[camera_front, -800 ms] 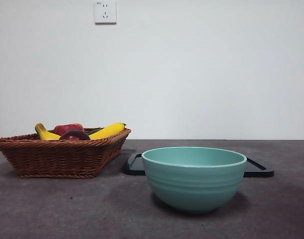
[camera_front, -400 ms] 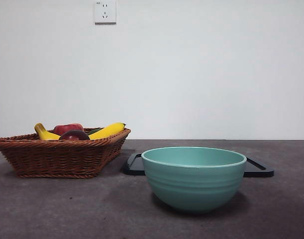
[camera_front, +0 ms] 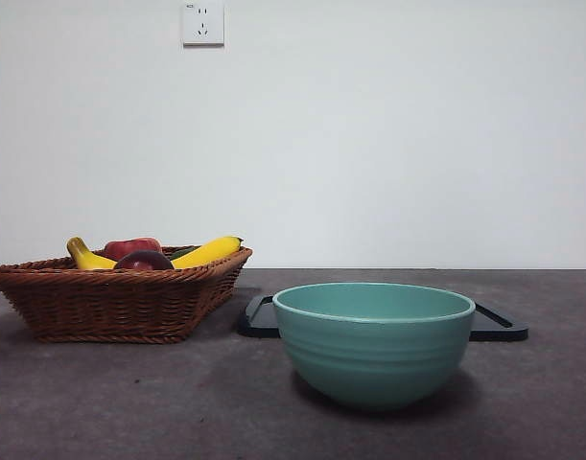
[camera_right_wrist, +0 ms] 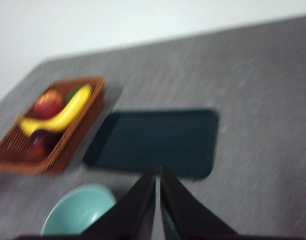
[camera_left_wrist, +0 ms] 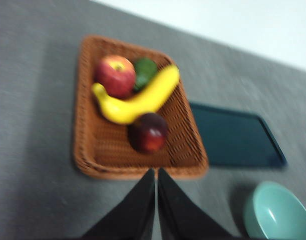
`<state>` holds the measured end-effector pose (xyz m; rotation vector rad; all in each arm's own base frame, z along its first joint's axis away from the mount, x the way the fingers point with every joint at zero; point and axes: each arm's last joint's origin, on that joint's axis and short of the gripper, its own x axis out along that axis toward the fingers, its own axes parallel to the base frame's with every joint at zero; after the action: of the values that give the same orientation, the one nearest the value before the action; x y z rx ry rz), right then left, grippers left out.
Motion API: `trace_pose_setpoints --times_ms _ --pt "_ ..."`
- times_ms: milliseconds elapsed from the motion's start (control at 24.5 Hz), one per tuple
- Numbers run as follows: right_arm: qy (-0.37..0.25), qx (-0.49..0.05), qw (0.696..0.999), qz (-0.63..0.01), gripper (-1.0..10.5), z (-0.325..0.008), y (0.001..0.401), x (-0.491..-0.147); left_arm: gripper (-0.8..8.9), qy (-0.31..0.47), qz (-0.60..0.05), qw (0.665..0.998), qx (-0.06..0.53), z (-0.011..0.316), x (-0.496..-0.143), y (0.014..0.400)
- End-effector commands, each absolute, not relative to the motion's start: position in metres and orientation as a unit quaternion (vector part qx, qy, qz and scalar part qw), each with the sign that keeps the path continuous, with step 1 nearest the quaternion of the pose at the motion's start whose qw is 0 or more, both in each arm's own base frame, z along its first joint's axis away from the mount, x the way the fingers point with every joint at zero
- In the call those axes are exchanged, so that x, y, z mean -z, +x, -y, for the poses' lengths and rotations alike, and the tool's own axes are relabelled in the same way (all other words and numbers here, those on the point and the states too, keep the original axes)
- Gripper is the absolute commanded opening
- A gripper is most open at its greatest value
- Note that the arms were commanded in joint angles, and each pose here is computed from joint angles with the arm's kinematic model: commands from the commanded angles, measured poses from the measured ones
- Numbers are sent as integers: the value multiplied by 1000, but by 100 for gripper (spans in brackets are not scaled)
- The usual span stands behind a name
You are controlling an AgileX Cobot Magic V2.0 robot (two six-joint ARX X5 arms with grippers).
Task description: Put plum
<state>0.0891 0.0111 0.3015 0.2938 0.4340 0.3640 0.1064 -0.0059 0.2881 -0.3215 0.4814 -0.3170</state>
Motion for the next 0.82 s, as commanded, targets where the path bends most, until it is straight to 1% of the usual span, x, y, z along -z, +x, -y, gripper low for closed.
trace_pose_setpoints --times_ms 41,286,408,490,613,817 --pt "113 -215 939 -246 6 -13 95 -315 9 -110 -247 942 199 8 -304 111" --pt "83 -281 896 -335 6 -20 110 -332 9 -86 -308 906 276 16 -320 120" --pt "58 -324 864 -382 6 -29 119 -335 9 -71 -349 876 325 23 -319 123" --pt "46 -346 850 -396 6 -35 122 -333 9 -66 -374 860 342 27 -316 122" --pt "34 -367 837 -404 6 -42 123 -331 9 -58 -378 853 356 31 -315 122" --pt "32 -372 835 -404 7 -44 123 -331 10 -58 -378 852 357 31 -315 122"
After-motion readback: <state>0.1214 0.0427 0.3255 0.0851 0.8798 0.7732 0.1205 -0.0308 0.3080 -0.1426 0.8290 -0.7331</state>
